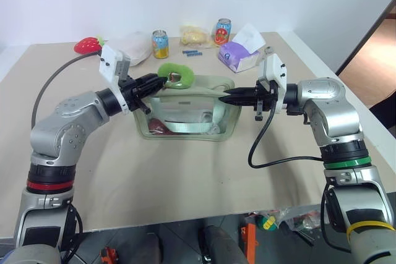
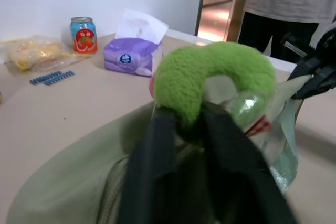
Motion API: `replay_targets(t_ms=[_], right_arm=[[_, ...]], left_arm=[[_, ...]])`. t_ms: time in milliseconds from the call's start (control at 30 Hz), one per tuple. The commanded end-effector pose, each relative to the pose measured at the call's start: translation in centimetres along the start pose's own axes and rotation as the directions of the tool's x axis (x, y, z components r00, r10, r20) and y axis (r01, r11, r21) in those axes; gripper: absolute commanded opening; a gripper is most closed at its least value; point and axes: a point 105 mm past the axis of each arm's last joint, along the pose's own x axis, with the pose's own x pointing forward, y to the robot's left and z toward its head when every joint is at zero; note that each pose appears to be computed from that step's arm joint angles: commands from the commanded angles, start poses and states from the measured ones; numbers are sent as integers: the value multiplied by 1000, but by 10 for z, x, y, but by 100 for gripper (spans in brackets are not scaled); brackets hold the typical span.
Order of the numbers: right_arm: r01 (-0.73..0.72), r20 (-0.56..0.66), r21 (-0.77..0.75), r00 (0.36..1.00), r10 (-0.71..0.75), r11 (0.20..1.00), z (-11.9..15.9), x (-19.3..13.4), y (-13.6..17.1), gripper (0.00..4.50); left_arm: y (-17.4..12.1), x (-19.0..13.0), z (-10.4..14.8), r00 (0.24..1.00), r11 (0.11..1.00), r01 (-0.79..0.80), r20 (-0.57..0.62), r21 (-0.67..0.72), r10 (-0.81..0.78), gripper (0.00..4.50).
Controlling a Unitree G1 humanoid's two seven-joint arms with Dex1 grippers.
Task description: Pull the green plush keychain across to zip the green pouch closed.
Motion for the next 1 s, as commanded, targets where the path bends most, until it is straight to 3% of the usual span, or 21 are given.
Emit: replay_targets(t_ms=[33, 233, 400, 700, 800, 1000], right_arm=[[5, 16, -45, 1000, -4, 999, 11, -2, -1, 0], [-6, 20, -44, 1000, 7, 999, 10, 2, -1, 0], [-13, 26, -45, 1000, 14, 999, 10, 4, -1, 0], [-21, 26, -47, 999, 22, 999, 10, 5, 1, 0], [-18, 26, -47, 999, 19, 999, 11, 4, 0, 0], [-25, 59, 46, 998, 23, 999, 17, 2, 0, 0]], left_arm=[[-3, -10, 15, 999, 998, 39, -4, 53, -39, 236], [9, -37, 28, 999, 997, 38, -35, 69, -36, 440], [15, -62, 13, 995, 995, -22, -93, 93, 31, 446], [4, -52, -17, 995, 993, -92, -31, 69, 95, 446], [5, -51, -22, 992, 990, -124, -24, 64, 126, 365], [8, -53, -23, 990, 988, -139, -19, 67, 141, 157]])
